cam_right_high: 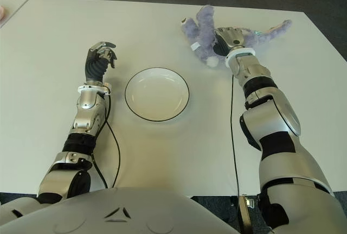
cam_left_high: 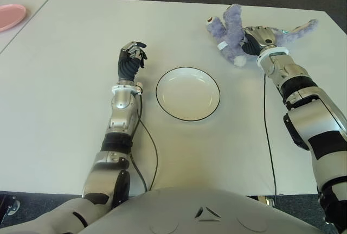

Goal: Put the doll into the plate.

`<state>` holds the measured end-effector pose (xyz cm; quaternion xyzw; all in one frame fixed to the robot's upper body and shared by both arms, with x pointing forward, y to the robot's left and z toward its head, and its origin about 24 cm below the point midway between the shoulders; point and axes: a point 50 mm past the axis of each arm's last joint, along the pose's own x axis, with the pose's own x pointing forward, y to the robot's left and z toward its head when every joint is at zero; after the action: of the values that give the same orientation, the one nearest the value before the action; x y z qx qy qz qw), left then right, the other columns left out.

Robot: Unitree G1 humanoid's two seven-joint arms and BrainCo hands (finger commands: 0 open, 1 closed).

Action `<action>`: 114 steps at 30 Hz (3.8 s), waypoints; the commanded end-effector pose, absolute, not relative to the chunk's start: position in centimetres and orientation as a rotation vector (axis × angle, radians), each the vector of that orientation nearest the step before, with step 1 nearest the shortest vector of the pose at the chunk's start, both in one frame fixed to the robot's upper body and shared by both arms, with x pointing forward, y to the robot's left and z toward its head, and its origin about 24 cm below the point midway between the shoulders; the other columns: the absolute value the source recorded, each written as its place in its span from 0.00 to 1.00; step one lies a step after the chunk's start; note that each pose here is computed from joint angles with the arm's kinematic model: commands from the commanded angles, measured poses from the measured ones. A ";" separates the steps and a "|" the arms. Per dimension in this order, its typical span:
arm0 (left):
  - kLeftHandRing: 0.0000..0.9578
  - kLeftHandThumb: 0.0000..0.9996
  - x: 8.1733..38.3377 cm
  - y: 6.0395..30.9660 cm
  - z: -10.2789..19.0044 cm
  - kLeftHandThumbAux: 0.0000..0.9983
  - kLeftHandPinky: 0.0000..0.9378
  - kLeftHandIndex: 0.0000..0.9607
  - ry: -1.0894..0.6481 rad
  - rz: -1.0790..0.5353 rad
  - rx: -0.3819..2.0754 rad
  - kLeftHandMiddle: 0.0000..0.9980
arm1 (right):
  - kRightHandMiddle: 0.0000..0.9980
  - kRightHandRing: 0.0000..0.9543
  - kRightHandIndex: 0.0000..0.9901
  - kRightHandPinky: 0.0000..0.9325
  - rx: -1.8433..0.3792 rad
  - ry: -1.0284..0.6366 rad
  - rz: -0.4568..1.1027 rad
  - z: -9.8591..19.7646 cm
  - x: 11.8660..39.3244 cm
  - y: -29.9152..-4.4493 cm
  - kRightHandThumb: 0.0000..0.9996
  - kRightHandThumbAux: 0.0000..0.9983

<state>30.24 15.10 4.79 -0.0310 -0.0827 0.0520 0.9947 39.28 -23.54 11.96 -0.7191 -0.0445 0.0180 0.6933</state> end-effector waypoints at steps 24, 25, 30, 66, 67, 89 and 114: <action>0.78 0.72 26.8 15.8 -0.8 0.70 0.80 0.46 0.050 0.174 -0.095 0.73 | 0.49 0.53 0.38 0.56 -1.347 0.113 0.020 8.0 38.0 -24.0 0.99 0.67; 0.78 0.72 26.8 15.8 -0.8 0.70 0.80 0.46 0.051 0.173 -0.094 0.73 | 0.50 0.54 0.38 0.67 -1.332 0.115 0.015 8.0 38.1 -24.0 0.98 0.67; 0.78 0.72 26.8 15.8 -0.8 0.70 0.80 0.46 0.050 0.168 -0.092 0.73 | 0.50 0.54 0.38 0.84 -1.284 0.110 -0.007 8.3 38.2 -24.0 0.96 0.66; 0.79 0.71 27.1 15.7 -1.3 0.70 0.79 0.46 0.076 0.129 -0.085 0.73 | 0.50 0.55 0.38 0.88 -0.889 -0.147 -0.280 14.2 37.5 -24.7 0.95 0.66; 0.79 0.71 27.2 15.7 -1.3 0.70 0.79 0.46 0.076 0.128 -0.085 0.73 | 0.50 0.55 0.38 0.87 -0.882 -0.155 -0.281 14.3 37.4 -24.7 0.95 0.66; 0.79 0.72 27.7 15.4 -1.1 0.70 0.81 0.46 0.068 0.125 -0.082 0.73 | 0.50 0.55 0.38 0.92 -0.828 -0.390 -0.257 17.3 36.2 -22.9 0.95 0.66; 0.78 0.72 29.0 15.3 -1.0 0.70 0.78 0.46 0.070 0.102 -0.077 0.73 | 0.54 0.92 0.40 0.96 -0.845 -0.620 -0.116 20.8 34.4 -18.7 0.85 0.68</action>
<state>31.63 14.94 3.91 -0.0220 -0.0555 0.0386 0.9975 34.67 -19.43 20.60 -0.4015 -0.2809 -0.0639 0.8694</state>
